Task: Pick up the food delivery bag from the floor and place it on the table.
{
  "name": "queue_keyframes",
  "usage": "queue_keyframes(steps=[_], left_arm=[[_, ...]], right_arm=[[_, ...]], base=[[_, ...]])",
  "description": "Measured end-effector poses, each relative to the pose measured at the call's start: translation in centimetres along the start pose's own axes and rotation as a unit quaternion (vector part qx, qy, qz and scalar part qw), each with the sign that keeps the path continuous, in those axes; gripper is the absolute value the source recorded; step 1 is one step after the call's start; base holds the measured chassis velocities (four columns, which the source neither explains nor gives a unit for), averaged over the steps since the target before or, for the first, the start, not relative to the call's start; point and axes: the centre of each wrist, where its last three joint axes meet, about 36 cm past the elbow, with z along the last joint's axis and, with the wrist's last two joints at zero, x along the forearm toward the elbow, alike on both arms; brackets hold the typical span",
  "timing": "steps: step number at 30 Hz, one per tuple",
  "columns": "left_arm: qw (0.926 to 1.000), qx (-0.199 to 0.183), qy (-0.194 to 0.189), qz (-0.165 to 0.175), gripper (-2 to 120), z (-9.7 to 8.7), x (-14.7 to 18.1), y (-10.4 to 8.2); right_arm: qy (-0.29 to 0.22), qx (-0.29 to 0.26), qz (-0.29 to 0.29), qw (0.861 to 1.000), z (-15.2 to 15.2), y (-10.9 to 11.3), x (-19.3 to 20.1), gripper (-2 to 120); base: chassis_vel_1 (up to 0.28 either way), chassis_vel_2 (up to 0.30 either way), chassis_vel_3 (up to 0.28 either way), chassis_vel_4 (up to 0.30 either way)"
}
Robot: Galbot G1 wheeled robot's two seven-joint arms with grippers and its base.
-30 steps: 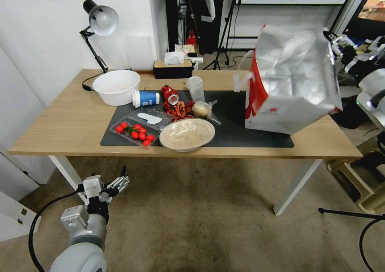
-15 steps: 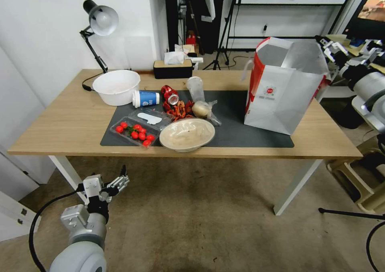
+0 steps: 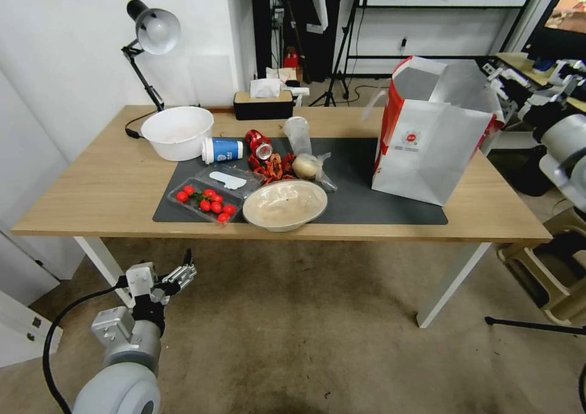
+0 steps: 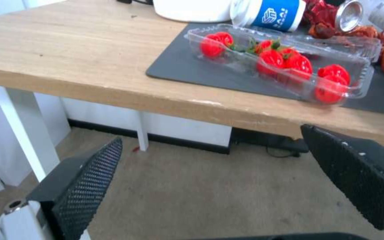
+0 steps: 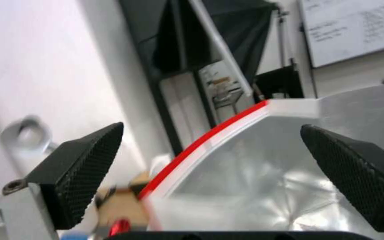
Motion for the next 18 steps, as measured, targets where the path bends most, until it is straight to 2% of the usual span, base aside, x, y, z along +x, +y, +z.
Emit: queue_keyframes(steps=[4,7,8,11,15,16,18], left_arm=[[1.0000,0.000,0.000,0.000,100,0.0,0.0,0.1],[1.0000,0.000,0.000,0.000,100,0.0,0.0,0.1],[1.0000,0.000,-0.001,0.000,100,-0.1,0.0,0.1],[1.0000,0.000,-0.002,-0.001,100,-0.1,-0.1,0.1],[1.0000,-0.002,-0.002,0.001,100,0.0,-0.1,0.3],[1.0000,-0.002,-0.002,0.001,100,0.0,-0.1,0.3],[1.0000,-0.002,-0.002,0.000,100,0.1,-0.1,0.4]], right_arm=[[0.007,0.036,-0.028,0.999,0.9,1.6,0.9,100],[0.007,0.042,-0.032,0.999,1.1,2.0,1.0,100],[0.005,0.062,-0.044,0.997,1.3,2.9,1.3,100],[0.001,0.095,-0.053,0.994,1.8,3.7,1.7,100],[0.003,0.133,-0.046,0.990,4.6,5.0,3.1,100],[0.002,0.139,-0.039,0.990,6.0,5.2,3.9,100],[0.002,0.140,-0.035,0.990,6.7,5.3,4.4,100]], base=[[0.000,0.000,0.000,0.000],[0.000,0.000,0.000,0.000],[0.000,0.000,0.000,0.000],[0.000,0.000,0.000,0.000],[0.000,0.000,0.000,0.000],[0.000,0.000,0.000,0.000],[0.000,0.000,0.000,0.000]])
